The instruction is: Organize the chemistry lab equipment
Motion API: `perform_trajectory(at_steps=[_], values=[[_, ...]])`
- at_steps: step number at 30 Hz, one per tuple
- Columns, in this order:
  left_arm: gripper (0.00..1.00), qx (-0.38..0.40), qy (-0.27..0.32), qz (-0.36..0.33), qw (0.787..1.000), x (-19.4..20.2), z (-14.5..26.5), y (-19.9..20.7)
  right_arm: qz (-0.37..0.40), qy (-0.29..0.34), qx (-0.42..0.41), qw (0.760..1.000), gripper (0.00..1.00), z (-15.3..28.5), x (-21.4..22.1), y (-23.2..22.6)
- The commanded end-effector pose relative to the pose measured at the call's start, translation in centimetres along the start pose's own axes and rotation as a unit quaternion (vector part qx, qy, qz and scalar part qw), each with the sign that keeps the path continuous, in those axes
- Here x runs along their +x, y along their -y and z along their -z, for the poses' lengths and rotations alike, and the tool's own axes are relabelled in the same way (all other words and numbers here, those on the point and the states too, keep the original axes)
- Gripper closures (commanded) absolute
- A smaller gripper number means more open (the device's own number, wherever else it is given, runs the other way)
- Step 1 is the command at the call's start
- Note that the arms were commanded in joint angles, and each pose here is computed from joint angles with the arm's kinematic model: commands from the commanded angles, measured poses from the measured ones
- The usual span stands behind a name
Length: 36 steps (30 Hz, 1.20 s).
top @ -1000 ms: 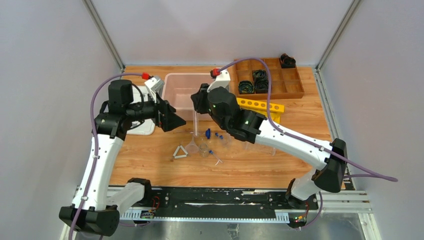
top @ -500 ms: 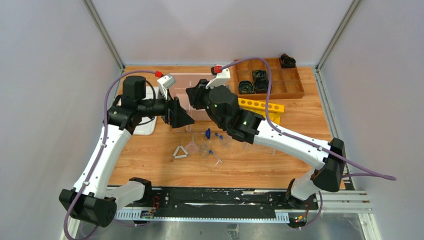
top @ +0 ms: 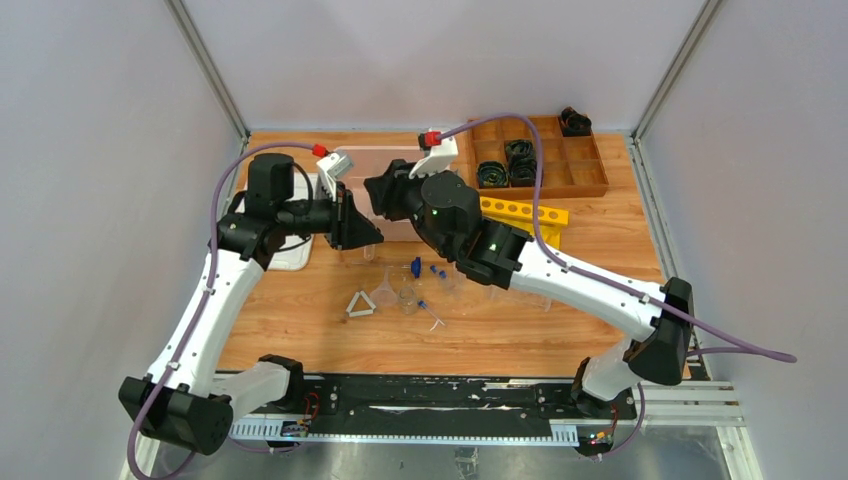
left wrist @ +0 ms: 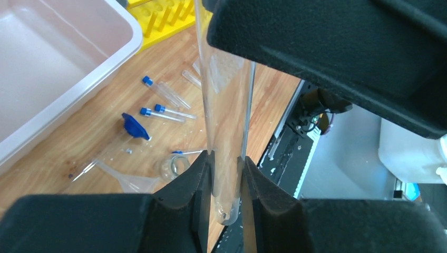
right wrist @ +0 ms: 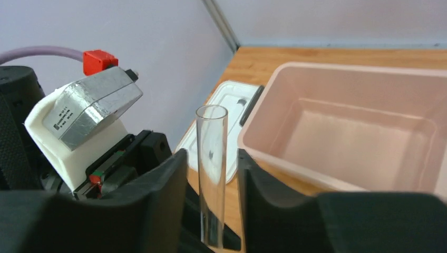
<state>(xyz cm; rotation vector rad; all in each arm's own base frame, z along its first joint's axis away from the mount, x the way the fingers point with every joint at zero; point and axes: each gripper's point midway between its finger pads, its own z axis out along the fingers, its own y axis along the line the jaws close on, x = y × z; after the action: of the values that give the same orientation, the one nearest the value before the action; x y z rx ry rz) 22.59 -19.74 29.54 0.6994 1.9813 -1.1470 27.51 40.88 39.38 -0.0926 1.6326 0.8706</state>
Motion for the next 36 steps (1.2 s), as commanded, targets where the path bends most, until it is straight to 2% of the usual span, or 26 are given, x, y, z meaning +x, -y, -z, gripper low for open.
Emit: perform_trajectory(at_steps=[1, 5, 11, 16, 19, 27, 33, 36], values=[[0.90, 0.020, 0.005, -0.056, 0.998, -0.2, 0.8, 1.5, 0.029, -0.056, -0.019, 0.998, 0.48, 2.1, -0.3, -0.9], [0.91, 0.025, -0.005, -0.105, 0.994, 0.3, 1.6, 2.2, 0.038, -0.128, -0.036, 0.990, 0.37, 3.6, 0.3, 0.2], [0.94, 0.030, 0.006, -0.153, 0.988, 0.6, 2.4, 3.1, 0.016, -0.205, -0.104, 0.973, 0.35, 5.1, 0.3, -0.3], [0.96, 0.024, 0.008, -0.163, 0.986, 0.8, 2.5, 3.0, -0.025, -0.218, -0.151, 0.964, 0.32, 5.3, -2.1, -1.4], [0.97, 0.022, 0.006, -0.159, 0.987, 1.1, 2.5, 2.9, -0.025, -0.215, -0.163, 0.963, 0.31, 5.4, -3.3, -1.9], [0.99, 0.020, 0.002, -0.156, 0.987, 1.3, 2.3, 2.6, -0.027, -0.239, -0.167, 0.956, 0.24, 4.9, -2.1, -2.1], [1.00, 0.019, 0.001, -0.155, 0.988, 1.4, 2.3, 2.4, -0.018, -0.261, -0.162, 0.951, 0.23, 3.9, -0.5, -2.4], [1.00, 0.018, 0.000, -0.158, 0.987, 1.5, 2.3, 2.3, -0.015, -0.268, -0.162, 0.950, 0.31, 3.5, 0.0, -2.6]])
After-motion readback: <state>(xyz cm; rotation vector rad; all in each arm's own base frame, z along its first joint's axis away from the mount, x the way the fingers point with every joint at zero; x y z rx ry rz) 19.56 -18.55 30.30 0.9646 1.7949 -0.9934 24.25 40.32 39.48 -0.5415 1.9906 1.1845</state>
